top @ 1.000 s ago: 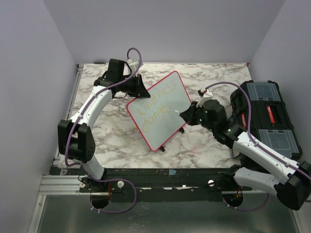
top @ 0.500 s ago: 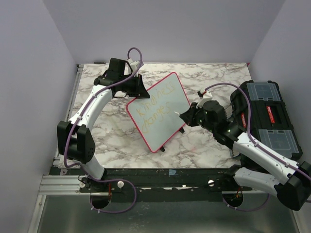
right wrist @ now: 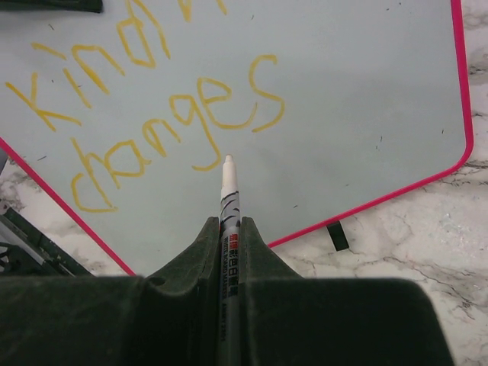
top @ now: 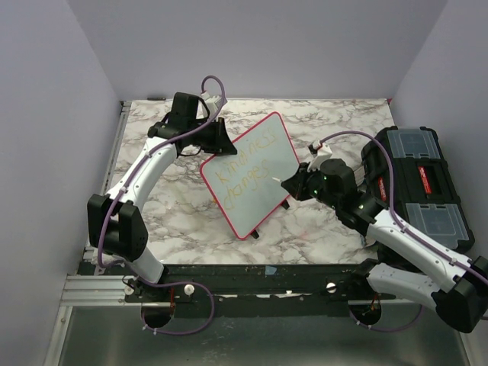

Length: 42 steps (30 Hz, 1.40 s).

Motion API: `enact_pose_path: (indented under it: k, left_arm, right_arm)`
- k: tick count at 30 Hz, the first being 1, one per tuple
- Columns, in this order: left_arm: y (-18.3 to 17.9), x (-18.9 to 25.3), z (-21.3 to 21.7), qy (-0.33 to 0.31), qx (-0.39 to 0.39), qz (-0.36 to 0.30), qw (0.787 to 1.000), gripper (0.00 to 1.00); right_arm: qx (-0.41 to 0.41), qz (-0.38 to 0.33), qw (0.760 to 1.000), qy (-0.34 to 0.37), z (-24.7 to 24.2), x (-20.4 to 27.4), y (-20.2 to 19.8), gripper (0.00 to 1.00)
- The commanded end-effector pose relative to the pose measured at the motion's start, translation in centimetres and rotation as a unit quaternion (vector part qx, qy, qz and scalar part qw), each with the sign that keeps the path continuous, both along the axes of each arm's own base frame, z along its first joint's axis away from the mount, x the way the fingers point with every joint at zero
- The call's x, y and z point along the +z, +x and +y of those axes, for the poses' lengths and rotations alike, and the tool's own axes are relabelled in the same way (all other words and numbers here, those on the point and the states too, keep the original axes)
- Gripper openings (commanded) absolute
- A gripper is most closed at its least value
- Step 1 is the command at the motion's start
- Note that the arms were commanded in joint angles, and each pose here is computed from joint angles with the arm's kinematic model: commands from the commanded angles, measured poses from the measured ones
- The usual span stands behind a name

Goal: Write a sentence on the whiteboard

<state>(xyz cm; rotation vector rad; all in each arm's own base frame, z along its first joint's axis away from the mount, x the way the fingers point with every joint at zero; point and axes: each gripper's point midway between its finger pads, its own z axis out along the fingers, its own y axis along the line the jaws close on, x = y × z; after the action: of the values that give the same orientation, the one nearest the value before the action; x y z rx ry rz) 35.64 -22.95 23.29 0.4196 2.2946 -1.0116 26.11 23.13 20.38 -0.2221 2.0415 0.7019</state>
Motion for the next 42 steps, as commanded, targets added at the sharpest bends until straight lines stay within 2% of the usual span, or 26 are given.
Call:
enact_pose_path:
  k: [1,7,17,21,27,42]
  left_arm:
    - [0.6,-1.2,1.1,0.038,0.017,-0.024,0.999,0.00]
    - [0.8,-1.4,0.9,0.033,0.014,-0.021,0.999,0.00]
    - [0.7,-2.9,1.1,0.047,-0.003,-0.040,0.998,0.00]
    - [0.6,-3.4,2.1,0.073,0.001,-0.066,0.995,0.00]
    - [0.7,-3.3,3.0,0.093,0.008,-0.097,0.991,0.00]
    - [0.6,-3.1,2.9,0.093,0.005,-0.097,0.991,0.00]
  right_arm:
    - [0.008,-0.005,1.000,-0.021,-0.5,-0.3,-0.4,0.01]
    - [0.102,0.022,0.995,0.003,2.5,-1.1,-2.4,0.01]
    - [0.160,0.026,0.986,-0.030,5.4,-3.5,-4.7,0.01]
    - [0.168,0.025,0.984,-0.054,6.4,-4.3,-5.2,0.01]
    - [0.172,0.019,0.984,-0.050,7.0,-4.0,-5.2,0.01]
    - [0.140,0.017,0.989,-0.052,7.7,-4.9,-3.5,0.01]
